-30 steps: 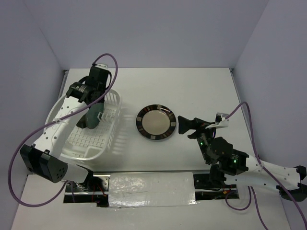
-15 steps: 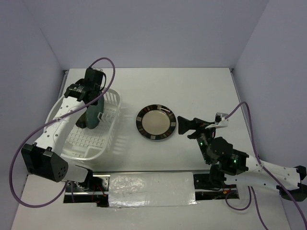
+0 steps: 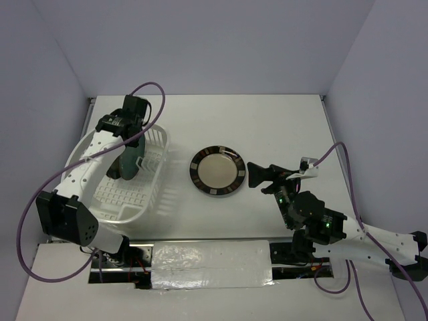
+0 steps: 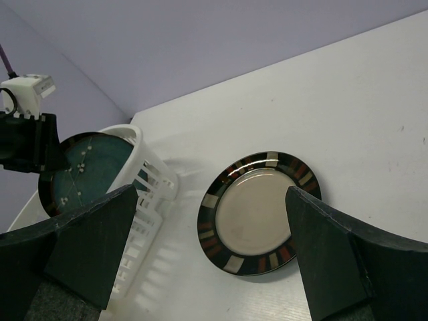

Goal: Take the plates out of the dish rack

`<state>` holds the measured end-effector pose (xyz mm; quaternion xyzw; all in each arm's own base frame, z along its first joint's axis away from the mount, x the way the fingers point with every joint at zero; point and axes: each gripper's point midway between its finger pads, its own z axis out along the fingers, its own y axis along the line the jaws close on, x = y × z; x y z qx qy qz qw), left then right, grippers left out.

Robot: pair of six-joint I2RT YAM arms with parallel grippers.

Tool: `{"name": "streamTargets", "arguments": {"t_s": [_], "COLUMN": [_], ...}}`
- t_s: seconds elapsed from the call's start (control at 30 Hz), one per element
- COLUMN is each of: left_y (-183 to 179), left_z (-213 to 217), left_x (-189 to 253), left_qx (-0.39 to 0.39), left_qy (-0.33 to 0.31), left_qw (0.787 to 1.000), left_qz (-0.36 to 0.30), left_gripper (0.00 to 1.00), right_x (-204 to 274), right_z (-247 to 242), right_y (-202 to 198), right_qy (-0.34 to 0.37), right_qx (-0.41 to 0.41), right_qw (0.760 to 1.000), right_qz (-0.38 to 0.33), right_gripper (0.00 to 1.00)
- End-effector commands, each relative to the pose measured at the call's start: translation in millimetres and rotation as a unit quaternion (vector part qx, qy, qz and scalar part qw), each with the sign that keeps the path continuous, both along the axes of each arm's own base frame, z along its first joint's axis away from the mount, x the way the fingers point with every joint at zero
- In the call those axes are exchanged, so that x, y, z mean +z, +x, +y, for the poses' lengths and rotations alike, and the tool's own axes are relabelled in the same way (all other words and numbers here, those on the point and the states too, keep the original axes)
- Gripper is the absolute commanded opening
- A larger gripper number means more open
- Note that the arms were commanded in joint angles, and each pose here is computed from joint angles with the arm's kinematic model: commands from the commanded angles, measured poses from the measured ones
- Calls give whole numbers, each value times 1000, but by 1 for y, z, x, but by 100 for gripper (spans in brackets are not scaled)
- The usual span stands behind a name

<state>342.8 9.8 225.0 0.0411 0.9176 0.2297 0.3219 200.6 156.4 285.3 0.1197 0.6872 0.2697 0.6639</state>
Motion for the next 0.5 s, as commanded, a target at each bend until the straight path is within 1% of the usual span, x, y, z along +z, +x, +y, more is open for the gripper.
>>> {"name": "streamTargets", "arguments": {"t_s": [0.0,0.17,0.27,0.47], "left_y": [9,13,16,16], "left_z": [2,1,2,9], "left_x": [2,-13,-13,-22], "left_qx": [-1,-2,-1,12], "left_qy": [6,-13,-18,0], "left_qw": [1000,1000,1000,1000], "left_qz": [-5,1,-5,11], "left_gripper": [47,46,44,42], "right_x": [16,16,16,16], "right_z": [-3,-2,-1,-2], "right_y": [-1,-1,-1,-1], "right_qy": [24,24,24,24], "right_qx": [-1,-1,2,0], "right_qw": [1000,1000,1000,1000], "right_qz": [-10,-10,-10,-9], "right_gripper": [99,99,99,99]}}
